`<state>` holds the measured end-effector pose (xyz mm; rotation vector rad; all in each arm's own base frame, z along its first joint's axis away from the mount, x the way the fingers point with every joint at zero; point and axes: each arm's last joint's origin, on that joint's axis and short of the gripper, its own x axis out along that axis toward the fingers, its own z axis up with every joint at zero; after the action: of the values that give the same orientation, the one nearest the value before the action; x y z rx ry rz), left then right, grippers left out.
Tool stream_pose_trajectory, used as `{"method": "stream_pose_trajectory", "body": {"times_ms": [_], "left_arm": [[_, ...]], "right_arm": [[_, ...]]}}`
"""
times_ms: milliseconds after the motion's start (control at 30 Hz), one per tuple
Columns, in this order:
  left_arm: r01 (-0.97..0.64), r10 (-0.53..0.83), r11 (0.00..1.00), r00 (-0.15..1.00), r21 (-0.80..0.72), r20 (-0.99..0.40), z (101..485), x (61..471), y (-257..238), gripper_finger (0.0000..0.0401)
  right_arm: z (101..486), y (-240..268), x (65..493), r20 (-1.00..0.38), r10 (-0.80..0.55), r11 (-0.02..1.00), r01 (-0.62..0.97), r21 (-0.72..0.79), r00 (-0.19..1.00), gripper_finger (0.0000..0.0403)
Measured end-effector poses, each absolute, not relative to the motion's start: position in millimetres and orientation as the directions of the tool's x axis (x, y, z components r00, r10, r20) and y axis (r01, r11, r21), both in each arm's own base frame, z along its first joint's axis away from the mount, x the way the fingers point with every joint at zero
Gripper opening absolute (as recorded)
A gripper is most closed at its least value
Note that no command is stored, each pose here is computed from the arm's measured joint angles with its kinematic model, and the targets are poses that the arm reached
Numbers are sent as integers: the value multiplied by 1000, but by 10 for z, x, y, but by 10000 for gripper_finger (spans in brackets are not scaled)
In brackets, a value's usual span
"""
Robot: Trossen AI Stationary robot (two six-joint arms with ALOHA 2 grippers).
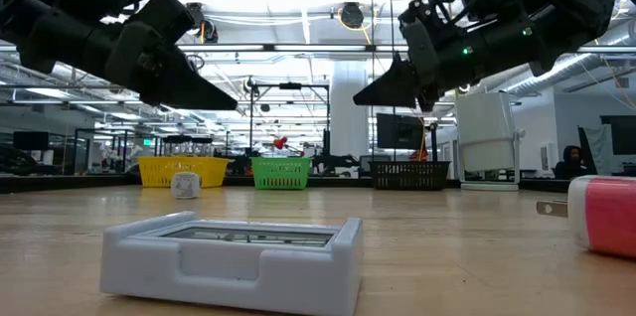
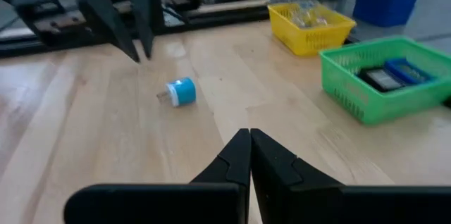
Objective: Pick & Place Office items
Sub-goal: Put the red charger adapter in the black bin
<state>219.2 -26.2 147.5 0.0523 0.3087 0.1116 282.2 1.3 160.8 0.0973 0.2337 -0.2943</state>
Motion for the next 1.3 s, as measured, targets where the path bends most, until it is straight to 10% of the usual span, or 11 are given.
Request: {"method": "stream_pose_trajectory", "body": {"times_ms": [467, 933, 1300], "left_arm": [[-119, 138, 990, 937, 79, -321, 1455, 2191, -218, 47], [-118, 138, 990, 937, 82, -321, 1455, 2191, -218, 47], [-117, 138, 990, 937, 84, -322, 1455, 2191, -217, 47]], "right_arm": [[1712, 132, 2921, -241, -241, 969, 246, -10, 940, 4], [2078, 528, 3130, -626, -164, 986, 145, -82, 762, 6], [2338, 1097, 2952, -791, -44, 999, 47, -19, 610, 120]]}}
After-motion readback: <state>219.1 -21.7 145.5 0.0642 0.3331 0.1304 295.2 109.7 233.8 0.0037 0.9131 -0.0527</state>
